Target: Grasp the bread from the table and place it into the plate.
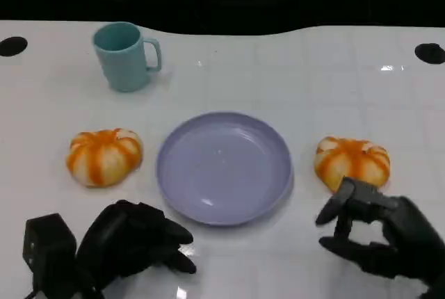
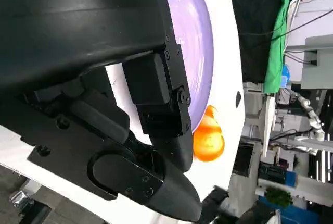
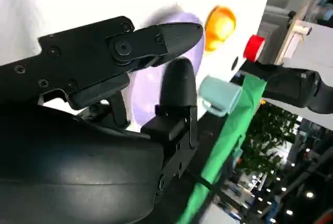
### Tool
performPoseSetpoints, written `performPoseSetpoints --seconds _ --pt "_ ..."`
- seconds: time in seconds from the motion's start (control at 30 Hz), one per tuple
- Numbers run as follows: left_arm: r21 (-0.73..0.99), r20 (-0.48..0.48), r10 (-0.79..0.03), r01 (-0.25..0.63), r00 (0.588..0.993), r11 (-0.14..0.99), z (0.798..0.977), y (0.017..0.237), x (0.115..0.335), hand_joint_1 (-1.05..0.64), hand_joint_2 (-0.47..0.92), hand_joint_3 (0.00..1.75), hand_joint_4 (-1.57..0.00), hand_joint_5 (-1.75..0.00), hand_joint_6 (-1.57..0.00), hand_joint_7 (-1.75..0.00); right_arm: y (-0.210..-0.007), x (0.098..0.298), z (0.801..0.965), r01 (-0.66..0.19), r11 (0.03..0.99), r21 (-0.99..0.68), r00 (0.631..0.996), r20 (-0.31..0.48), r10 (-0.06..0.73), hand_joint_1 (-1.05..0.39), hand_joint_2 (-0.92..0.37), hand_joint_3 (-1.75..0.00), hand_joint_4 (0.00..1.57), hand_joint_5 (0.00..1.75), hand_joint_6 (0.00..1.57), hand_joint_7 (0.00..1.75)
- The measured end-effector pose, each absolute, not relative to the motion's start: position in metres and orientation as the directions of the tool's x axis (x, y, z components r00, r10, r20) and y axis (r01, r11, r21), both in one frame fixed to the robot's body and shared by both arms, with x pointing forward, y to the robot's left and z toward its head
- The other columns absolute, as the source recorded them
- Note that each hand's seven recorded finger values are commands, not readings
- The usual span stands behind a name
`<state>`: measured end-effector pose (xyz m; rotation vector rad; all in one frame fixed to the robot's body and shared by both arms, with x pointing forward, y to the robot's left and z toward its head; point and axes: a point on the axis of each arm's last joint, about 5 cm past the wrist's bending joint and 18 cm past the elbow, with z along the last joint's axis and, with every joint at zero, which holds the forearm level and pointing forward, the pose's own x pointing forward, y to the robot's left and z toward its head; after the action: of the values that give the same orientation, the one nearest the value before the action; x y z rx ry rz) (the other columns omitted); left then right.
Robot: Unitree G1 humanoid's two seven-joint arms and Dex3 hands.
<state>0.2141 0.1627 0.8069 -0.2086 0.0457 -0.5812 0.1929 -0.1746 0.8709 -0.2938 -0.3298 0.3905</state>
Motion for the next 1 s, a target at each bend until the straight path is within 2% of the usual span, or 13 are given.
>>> performPoseSetpoints --seconds 0.1,0.13,0.2,0.33,0.53,0.6,0.63,0.7,0.77,0.87,0.93,1.0 --pt "-0.208 0.016 -0.55 0.541 0.835 0.815 0.807 0.163 0.214 -1.05 0.8 0.01 -1.57 -0.23 -1.55 0.0 -0.181 0.2 0.882 -0.274 0.885 -0.376 0.87 0.296 0.395 -0.45 -0.92 -0.07 0.27 0.96 0.34 0.55" --pt "-0.208 0.016 -0.55 0.541 0.835 0.815 0.807 0.163 0.214 -1.05 0.8 0.0 -1.57 -0.24 -1.55 0.0 -0.181 0.2 0.883 -0.275 0.884 -0.378 0.87 0.294 0.396 -0.5 -0.92 -0.07 0.25 0.8 0.34 0.37" --pt "-0.208 0.019 -0.55 0.542 0.835 0.814 0.807 0.162 0.214 -1.05 0.79 0.0 -1.57 -0.24 -1.55 0.0 -0.182 0.2 0.885 -0.272 0.859 -0.434 0.872 0.266 0.411 -0.53 -0.92 -0.07 0.24 0.7 0.35 0.23" --pt "-0.205 0.028 -0.55 0.544 0.835 0.814 0.809 0.162 0.216 -1.05 0.79 0.0 -1.57 -0.24 -1.56 0.0 -0.192 0.202 0.899 -0.222 0.821 -0.525 0.873 0.268 0.408 -0.54 -0.92 -0.07 0.25 0.65 0.37 0.18" --pt "-0.209 0.026 -0.551 0.544 0.834 0.813 0.809 0.161 0.215 -1.05 0.79 0.0 -1.57 -0.25 -1.56 0.0 -0.192 0.202 0.898 -0.221 0.822 -0.524 0.879 0.258 0.401 -0.54 -0.92 -0.07 0.25 0.64 0.38 0.16" --pt "-0.209 0.026 -0.551 0.544 0.834 0.813 0.809 0.161 0.215 -1.05 0.78 0.0 -1.57 -0.25 -1.56 -0.01 -0.192 0.202 0.898 -0.219 0.823 -0.524 0.881 0.257 0.398 -0.62 -0.92 -0.05 0.12 0.55 0.28 0.09" --pt "-0.209 0.026 -0.551 0.543 0.834 0.813 0.809 0.161 0.215 -1.05 0.78 0.0 -1.57 -0.25 -1.56 -0.01 -0.191 0.202 0.899 -0.206 0.8 -0.564 0.883 0.245 0.4 -0.66 -0.92 -0.05 0.08 0.52 0.25 0.07" --pt "-0.21 0.03 -0.553 0.546 0.833 0.811 0.809 0.16 0.215 -1.05 0.78 0.0 -1.57 -0.24 -1.57 -0.01 -0.194 0.205 0.903 -0.173 0.667 -0.725 0.888 0.178 0.424 -0.68 -0.92 -0.04 0.04 0.48 0.23 0.05" --pt "-0.208 0.031 -0.554 0.547 0.832 0.811 0.809 0.16 0.216 -1.05 0.78 0.0 -1.57 -0.24 -1.56 -0.01 -0.2 0.21 0.909 -0.107 0.508 -0.854 0.9 0.134 0.415 -0.69 -0.92 -0.04 0.03 0.47 0.22 0.04" --pt "-0.208 0.026 -0.552 0.545 0.833 0.812 0.809 0.161 0.214 -1.05 0.79 0.01 -1.56 -0.24 -1.56 0.0 -0.2 0.218 0.917 -0.035 0.39 -0.92 0.903 0.138 0.408 -0.71 -0.88 -0.01 0.02 0.46 0.22 0.03" --pt "-0.208 0.029 -0.557 0.55 0.83 0.809 0.809 0.159 0.215 -1.05 0.79 0.01 -1.56 -0.24 -1.55 0.0 -0.195 0.224 0.917 -0.028 0.318 -0.948 0.902 0.112 0.416 -0.71 -0.88 -0.01 0.02 0.46 0.22 0.03" --pt "-0.209 0.03 -0.559 0.552 0.829 0.807 0.809 0.159 0.215 -1.05 0.79 0.0 -1.56 -0.24 -1.55 0.0 -0.192 0.226 0.915 -0.03 0.292 -0.956 0.903 0.099 0.417 -0.71 -0.88 -0.01 0.02 0.46 0.22 0.02"
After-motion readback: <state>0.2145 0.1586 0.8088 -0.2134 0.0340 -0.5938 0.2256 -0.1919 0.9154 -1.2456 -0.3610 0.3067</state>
